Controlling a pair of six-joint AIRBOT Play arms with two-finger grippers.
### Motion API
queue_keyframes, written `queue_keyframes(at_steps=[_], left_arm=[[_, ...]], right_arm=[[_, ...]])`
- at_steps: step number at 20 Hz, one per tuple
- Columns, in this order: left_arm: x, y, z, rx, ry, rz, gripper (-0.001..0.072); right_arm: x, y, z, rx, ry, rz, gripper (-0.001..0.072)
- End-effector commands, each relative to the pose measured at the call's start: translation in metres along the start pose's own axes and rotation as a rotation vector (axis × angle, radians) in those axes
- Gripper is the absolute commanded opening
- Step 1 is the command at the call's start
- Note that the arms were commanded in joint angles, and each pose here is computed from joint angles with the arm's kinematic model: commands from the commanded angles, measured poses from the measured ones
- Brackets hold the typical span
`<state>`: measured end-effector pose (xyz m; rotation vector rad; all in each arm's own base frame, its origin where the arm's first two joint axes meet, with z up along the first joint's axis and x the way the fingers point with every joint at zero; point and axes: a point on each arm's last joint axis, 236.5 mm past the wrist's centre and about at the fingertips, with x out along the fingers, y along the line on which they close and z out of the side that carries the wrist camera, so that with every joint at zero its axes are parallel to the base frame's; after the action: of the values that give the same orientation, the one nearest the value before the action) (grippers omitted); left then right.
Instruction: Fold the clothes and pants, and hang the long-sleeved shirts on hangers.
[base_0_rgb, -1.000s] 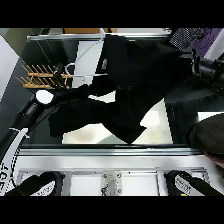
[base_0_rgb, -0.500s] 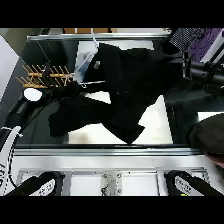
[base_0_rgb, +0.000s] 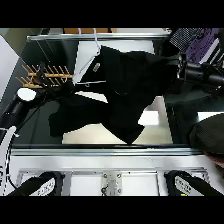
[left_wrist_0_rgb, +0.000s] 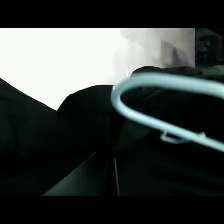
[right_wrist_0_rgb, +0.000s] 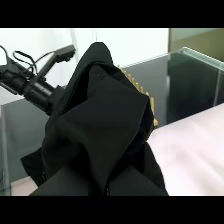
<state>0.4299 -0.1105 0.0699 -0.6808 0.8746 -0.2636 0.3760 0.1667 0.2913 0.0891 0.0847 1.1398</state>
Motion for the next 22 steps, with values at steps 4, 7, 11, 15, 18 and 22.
queue_keyframes(at_steps=[4,7,11,15,18,22], left_arm=[[-0.025,-0.009,0.013,0.089,-0.066,0.010,0.0014],[-0.030,-0.004,0.019,0.127,-0.060,0.065,0.0014],[-0.028,-0.009,0.040,0.176,-0.057,0.087,0.0015],[-0.027,0.007,0.055,0.223,-0.021,0.191,0.0014],[-0.019,0.020,0.049,0.226,0.043,0.229,0.0015],[-0.005,0.035,0.033,0.202,0.124,0.249,0.0015]], right_arm=[[-0.001,-0.015,-0.004,-0.045,0.021,-0.066,0.0010],[-0.001,-0.007,-0.010,-0.050,0.046,-0.028,0.0010],[-0.001,0.013,-0.015,-0.063,0.063,0.057,0.0010],[-0.001,0.018,-0.015,-0.062,0.062,0.077,0.0010],[-0.001,0.021,-0.009,-0.076,0.037,0.091,0.0010],[-0.002,0.026,0.004,-0.081,-0.010,0.099,0.0010]])
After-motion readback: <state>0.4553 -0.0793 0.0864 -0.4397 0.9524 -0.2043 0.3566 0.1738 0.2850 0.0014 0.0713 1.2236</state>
